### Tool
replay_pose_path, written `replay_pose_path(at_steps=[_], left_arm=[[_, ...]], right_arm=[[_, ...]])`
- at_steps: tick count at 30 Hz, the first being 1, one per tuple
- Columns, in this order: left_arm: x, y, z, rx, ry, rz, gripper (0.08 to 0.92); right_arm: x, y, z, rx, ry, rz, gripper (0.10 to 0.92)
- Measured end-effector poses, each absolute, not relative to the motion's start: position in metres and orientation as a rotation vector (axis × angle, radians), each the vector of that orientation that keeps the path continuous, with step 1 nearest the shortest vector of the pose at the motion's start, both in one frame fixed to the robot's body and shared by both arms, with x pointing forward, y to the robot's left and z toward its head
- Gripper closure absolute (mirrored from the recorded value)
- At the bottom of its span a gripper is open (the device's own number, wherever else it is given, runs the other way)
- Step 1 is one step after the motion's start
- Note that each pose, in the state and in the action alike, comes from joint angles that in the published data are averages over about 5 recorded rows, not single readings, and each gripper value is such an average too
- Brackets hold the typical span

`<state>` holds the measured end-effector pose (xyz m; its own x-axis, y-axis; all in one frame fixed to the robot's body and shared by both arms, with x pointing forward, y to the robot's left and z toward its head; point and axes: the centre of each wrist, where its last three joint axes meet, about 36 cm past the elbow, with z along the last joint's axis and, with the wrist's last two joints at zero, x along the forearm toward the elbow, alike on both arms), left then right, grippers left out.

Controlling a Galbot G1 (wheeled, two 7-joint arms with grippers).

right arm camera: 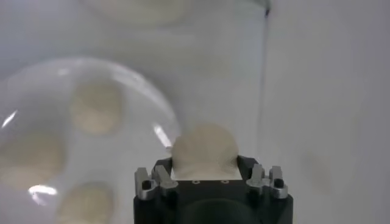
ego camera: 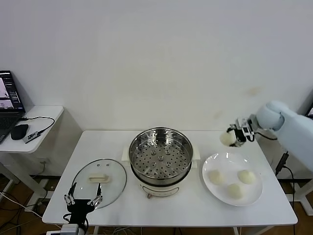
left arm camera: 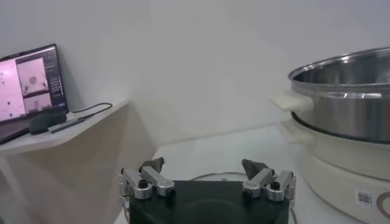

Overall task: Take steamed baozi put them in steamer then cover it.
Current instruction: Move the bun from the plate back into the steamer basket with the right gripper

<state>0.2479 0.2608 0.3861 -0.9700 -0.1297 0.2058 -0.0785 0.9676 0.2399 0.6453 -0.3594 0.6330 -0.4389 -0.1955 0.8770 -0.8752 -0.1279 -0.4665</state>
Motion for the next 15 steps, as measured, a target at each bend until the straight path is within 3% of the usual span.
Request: replay_pose_path(at_steps=[7, 15], left_arm=[[0.250, 0.261, 0.388, 0.154, -2.904, -0.341, 0.177], [0.251, 0.266, 0.390, 0.169, -2.909, -0.351, 0.177]], right_arm=[[0.652, -0.292, 0.673, 1.334, -1.593, 1.707, 0.369], [0.655, -0.214, 0.673, 1.502, -1.504, 1.798, 0.369]])
